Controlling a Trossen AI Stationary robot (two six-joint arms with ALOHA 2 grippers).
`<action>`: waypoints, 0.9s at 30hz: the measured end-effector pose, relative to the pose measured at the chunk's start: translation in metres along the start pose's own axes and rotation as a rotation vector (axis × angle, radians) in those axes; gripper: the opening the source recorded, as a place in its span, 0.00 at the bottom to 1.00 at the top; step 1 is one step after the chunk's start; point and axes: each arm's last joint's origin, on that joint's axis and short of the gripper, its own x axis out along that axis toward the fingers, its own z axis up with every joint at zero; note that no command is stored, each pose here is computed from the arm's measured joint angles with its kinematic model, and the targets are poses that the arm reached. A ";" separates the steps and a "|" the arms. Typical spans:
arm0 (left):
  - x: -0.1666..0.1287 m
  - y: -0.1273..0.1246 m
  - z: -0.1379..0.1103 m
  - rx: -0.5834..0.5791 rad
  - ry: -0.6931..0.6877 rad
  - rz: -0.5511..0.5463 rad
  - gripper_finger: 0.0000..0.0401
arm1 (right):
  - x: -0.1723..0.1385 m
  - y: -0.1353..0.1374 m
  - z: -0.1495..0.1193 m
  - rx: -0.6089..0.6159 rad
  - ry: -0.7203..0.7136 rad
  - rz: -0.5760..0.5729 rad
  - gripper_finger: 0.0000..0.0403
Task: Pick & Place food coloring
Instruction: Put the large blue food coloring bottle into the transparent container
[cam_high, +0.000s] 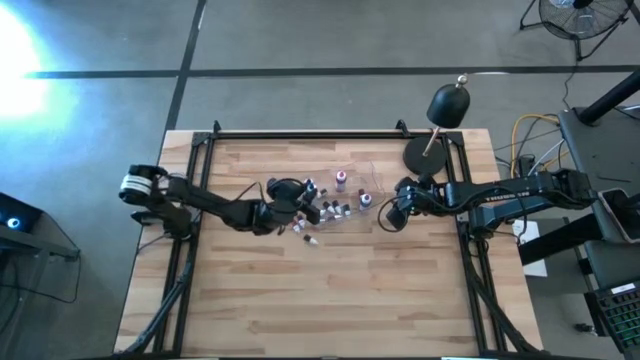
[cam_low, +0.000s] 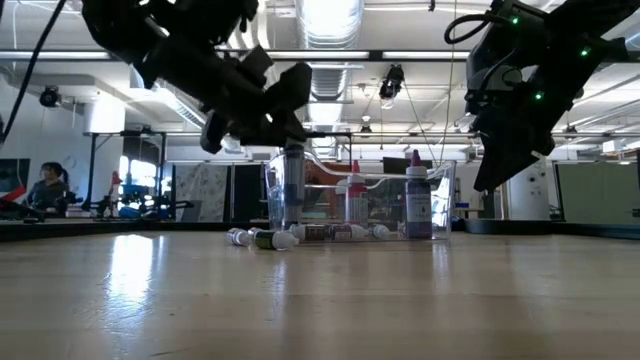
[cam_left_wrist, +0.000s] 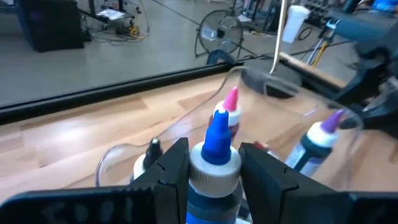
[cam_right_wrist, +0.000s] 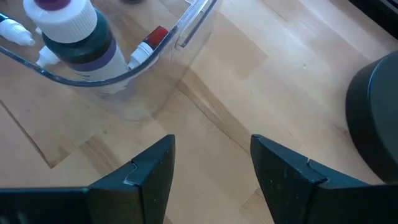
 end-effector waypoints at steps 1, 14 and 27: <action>0.002 0.000 -0.003 0.007 0.003 0.008 0.22 | 0.000 0.000 0.000 0.000 0.000 0.000 0.50; 0.020 0.008 -0.025 0.019 0.008 0.112 0.22 | 0.000 0.000 0.000 0.000 0.000 0.000 0.50; 0.014 0.009 -0.018 -0.019 0.028 0.085 0.24 | 0.000 0.000 0.000 0.000 -0.001 0.000 0.50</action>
